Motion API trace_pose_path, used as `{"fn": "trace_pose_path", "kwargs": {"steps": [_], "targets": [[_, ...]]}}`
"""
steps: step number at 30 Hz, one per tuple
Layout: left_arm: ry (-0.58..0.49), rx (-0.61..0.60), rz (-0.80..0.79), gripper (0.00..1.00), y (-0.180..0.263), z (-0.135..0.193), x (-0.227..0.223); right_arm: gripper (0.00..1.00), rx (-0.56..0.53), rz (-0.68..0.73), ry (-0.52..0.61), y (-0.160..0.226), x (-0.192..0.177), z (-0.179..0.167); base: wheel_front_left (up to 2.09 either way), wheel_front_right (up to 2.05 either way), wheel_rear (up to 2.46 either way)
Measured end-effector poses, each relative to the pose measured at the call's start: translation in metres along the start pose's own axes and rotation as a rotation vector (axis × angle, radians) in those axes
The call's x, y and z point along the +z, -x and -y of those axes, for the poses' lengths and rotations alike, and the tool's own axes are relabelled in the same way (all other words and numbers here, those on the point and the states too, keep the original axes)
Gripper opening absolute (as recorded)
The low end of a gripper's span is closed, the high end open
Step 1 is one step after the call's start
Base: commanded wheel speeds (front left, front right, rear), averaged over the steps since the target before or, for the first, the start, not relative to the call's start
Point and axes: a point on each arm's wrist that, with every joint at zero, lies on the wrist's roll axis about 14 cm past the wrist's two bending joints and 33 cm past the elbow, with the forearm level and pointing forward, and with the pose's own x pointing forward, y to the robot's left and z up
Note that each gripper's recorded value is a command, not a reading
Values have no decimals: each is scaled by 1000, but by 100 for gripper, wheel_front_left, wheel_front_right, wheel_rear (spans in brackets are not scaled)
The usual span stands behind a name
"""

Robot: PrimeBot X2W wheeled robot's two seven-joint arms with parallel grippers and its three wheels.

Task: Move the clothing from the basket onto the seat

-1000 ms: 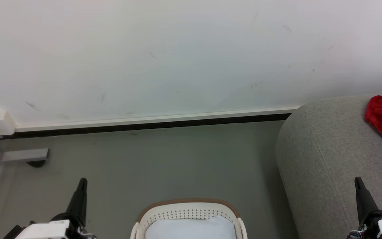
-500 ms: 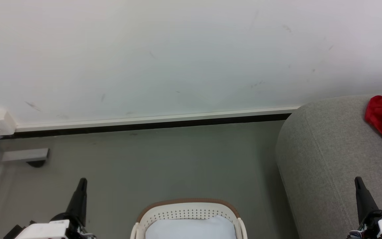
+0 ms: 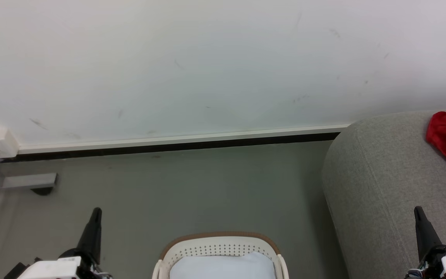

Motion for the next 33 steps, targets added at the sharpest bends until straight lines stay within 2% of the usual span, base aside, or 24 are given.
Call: {"fn": "trace_pose_path", "kwargs": {"steps": [33], "targets": [[0,0,0,0,0,0,0,0,0,0,0,0,0,0,0,0,0]]}}
